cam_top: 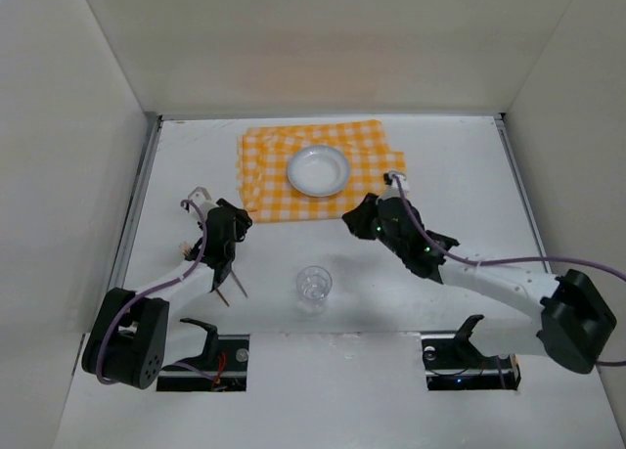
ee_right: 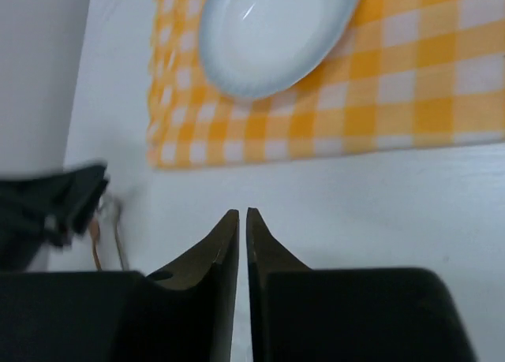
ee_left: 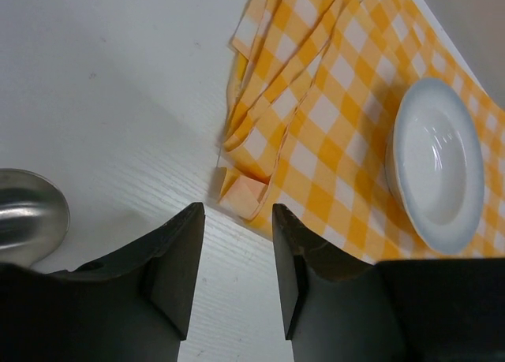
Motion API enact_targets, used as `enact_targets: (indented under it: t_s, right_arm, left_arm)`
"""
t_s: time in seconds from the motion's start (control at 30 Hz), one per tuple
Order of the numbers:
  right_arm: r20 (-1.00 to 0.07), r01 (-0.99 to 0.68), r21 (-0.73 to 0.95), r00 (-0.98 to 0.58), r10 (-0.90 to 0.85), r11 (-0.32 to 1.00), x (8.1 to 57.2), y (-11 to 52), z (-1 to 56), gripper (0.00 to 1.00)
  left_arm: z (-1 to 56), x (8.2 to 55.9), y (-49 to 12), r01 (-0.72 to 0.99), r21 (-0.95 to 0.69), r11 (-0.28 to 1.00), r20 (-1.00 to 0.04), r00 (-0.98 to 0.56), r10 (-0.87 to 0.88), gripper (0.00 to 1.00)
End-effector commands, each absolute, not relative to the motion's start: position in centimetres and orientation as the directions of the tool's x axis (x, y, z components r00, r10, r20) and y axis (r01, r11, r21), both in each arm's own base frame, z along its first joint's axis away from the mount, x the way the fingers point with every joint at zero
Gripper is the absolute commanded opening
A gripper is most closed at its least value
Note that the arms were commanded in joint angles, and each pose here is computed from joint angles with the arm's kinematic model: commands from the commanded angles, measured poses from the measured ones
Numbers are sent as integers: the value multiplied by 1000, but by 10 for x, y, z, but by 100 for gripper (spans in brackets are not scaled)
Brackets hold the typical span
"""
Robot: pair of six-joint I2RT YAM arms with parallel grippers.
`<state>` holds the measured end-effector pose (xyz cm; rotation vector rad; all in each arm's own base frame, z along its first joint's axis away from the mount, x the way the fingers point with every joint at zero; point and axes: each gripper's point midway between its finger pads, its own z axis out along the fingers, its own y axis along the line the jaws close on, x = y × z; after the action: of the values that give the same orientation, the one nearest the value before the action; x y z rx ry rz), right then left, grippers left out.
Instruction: Set the dinner table for one person
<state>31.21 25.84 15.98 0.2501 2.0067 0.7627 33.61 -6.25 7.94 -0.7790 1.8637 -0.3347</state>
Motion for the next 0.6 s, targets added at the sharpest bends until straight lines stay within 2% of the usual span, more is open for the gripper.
enact_targets:
  t_s: [0.0, 0.07, 0.17, 0.33, 0.5, 0.57]
  right_arm:
    - [-804, -343, 333, -589, 75, 878, 250, 275, 158, 23]
    - [-797, -390, 278, -604, -16, 878, 227, 284, 157, 39]
    - [-772, -453, 210, -621, -137, 866, 208, 295, 150, 48]
    - [-711, -537, 102, -628, -316, 838, 186, 308, 129, 51]
    - [-668, -574, 111, -647, -367, 811, 176, 324, 111, 50]
    - [-658, -576, 104, -651, -378, 811, 174, 329, 104, 46]
  left_arm:
    - [93, 339, -61, -337, -580, 742, -730, -190, -657, 36]
    - [94, 339, -59, -341, -580, 740, -733, -179, -656, 36]
    - [95, 339, -58, -341, -581, 739, -732, -178, -658, 39]
    - [97, 338, -54, -346, -586, 733, -731, -166, -662, 41]
    - [94, 338, -55, -347, -584, 734, -728, -175, -662, 42]
    - [94, 338, -55, -347, -583, 734, -728, -177, -662, 42]
